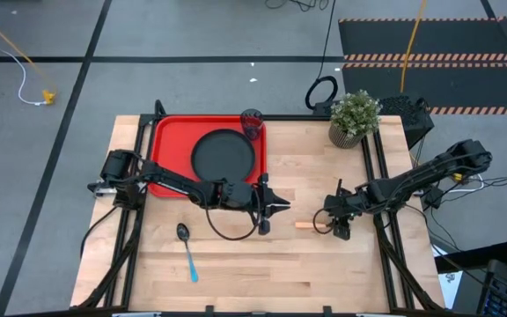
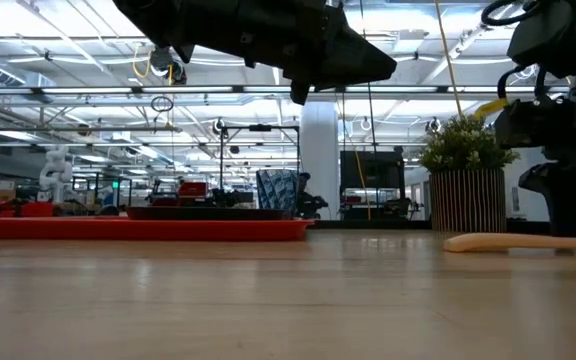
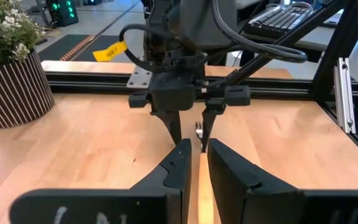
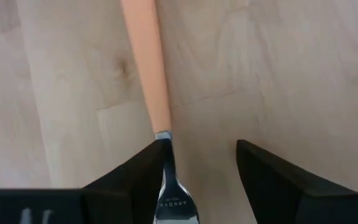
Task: Pick and place plate/cup/fork/spoon on tray
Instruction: Put the light orange fork on the red tray to the left of the black plate
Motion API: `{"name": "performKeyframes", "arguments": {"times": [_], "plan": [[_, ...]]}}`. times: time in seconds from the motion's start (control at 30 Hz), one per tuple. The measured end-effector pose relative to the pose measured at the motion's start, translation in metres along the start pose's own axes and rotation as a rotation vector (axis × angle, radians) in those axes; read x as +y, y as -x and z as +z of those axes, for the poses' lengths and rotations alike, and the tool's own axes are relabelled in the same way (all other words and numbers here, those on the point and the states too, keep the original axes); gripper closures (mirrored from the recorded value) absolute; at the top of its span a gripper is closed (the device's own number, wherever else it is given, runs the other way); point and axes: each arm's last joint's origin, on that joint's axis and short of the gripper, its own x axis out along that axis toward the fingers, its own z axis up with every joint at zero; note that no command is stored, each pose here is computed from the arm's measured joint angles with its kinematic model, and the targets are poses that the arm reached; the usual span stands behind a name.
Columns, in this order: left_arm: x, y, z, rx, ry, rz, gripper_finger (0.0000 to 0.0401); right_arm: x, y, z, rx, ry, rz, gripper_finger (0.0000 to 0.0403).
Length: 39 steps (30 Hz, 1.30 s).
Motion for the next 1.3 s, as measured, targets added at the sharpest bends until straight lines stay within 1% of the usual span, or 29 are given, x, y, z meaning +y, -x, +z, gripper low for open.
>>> {"name": "performKeyframes", "arguments": {"times": [0.1,0.27,0.4,0.57,0.83,0.9,1.0,1.1,1.27,1.3], "plan": [[0.001,0.000,0.000,0.000,0.004,0.002,0.0343,0.005,0.005,0.007,-0.043,0.032,0.025,0.0210],[0.001,0.000,0.001,-0.006,0.009,0.001,0.0343,0.015,0.017,0.018,-0.101,0.047,0.069,0.0209],[0.000,0.000,0.001,-0.006,0.010,0.001,0.0343,0.022,0.018,0.014,-0.085,0.093,0.079,0.0209],[0.000,0.000,0.001,-0.006,0.010,-0.001,0.0343,0.024,0.013,0.004,-0.018,0.150,-0.001,0.0209],[0.000,0.000,0.001,-0.010,0.012,-0.001,0.0343,0.027,0.000,0.003,-0.010,0.198,0.018,0.0215],[0.000,0.000,0.001,-0.014,0.012,-0.002,0.0343,0.025,-0.005,0.001,0.012,0.224,0.001,0.0227],[0.000,0.000,0.003,-0.026,0.014,-0.003,0.0343,0.023,-0.011,-0.002,0.047,0.266,-0.021,0.0259],[-0.001,0.000,0.003,-0.033,0.013,-0.006,0.0343,0.022,-0.014,-0.004,0.079,0.280,-0.037,0.0301],[-0.003,0.000,0.004,-0.046,0.008,-0.010,0.0343,0.022,-0.011,-0.002,0.052,0.295,-0.023,0.0380],[-0.004,0.000,0.005,-0.052,0.005,-0.012,0.0343,0.022,-0.010,-0.001,0.040,0.302,-0.014,0.0389]]}}
